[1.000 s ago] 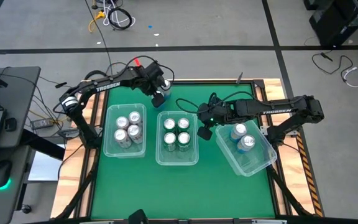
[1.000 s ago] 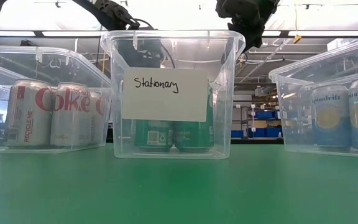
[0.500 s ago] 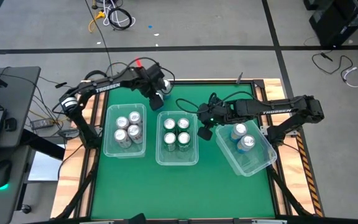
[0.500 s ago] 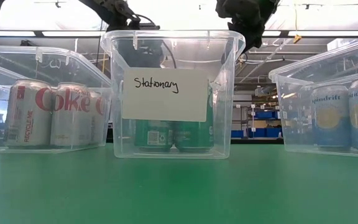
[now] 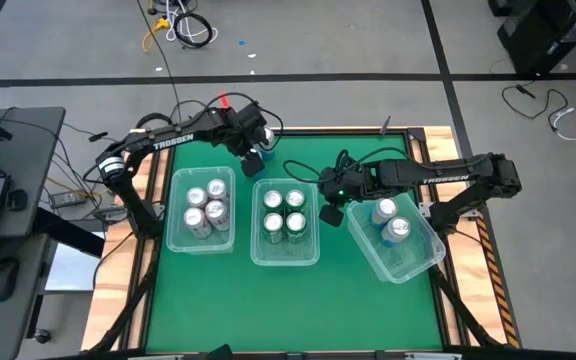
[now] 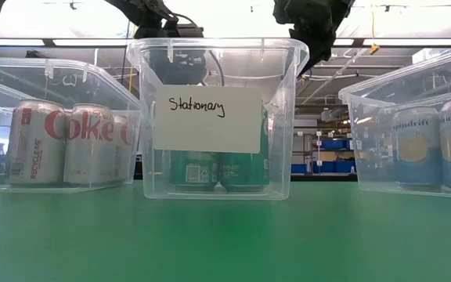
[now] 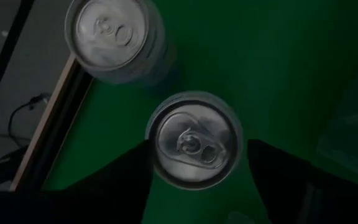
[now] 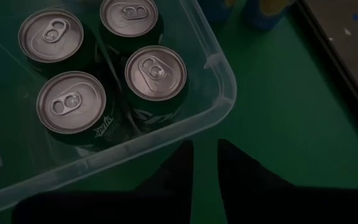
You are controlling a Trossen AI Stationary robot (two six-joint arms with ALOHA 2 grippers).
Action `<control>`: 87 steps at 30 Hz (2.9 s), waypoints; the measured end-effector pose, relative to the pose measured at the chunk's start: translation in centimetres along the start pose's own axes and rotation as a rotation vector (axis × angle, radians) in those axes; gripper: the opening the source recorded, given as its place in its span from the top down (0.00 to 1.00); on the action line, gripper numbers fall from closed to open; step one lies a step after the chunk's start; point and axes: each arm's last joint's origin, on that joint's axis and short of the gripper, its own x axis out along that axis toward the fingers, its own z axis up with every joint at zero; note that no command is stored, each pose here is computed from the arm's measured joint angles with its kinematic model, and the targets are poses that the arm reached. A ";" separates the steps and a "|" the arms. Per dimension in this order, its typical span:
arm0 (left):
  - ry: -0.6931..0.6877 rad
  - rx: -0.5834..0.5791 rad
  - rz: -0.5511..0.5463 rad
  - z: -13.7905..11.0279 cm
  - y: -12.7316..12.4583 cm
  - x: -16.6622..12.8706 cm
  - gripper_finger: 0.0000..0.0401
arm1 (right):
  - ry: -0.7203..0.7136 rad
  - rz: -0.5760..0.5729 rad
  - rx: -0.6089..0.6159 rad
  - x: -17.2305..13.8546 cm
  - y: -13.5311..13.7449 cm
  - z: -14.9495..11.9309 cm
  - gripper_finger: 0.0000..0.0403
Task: Sort soda cans
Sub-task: Put the blue soda can into the button right bin
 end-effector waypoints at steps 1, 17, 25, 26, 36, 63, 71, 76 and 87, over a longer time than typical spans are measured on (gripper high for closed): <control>0.006 -0.005 0.004 -0.1 0.0 0.0 0.33 | 0.001 0.000 -0.001 0.0 0.0 0.0 0.85; 0.040 -0.066 -0.015 -0.5 1.5 0.1 0.30 | 0.004 0.006 -0.007 0.0 0.0 0.0 0.76; 0.053 -0.070 -0.042 -0.8 1.6 0.6 0.30 | 0.004 0.007 -0.007 0.0 0.0 0.0 0.73; 0.058 -0.072 -0.045 -0.8 1.5 0.7 0.30 | 0.004 0.007 -0.008 0.0 0.1 0.0 0.73; 0.030 -0.028 -0.022 -0.4 1.6 0.4 0.30 | -0.001 0.010 -0.010 0.0 0.1 0.0 0.70; 0.026 -0.053 -0.141 -1.7 4.3 1.1 0.97 | -0.418 0.193 0.042 4.7 -3.9 1.8 0.55; -0.065 -0.022 -0.201 -1.2 4.4 1.8 0.99 | -0.519 0.192 0.080 5.7 -4.6 1.3 0.55; -0.117 -0.033 -0.220 -1.4 4.3 2.8 0.99 | -0.549 0.185 0.088 5.7 -5.0 1.5 0.55; -0.228 -0.034 -0.268 -0.7 3.8 1.6 1.00 | -0.563 0.152 0.085 5.8 -6.2 1.7 0.55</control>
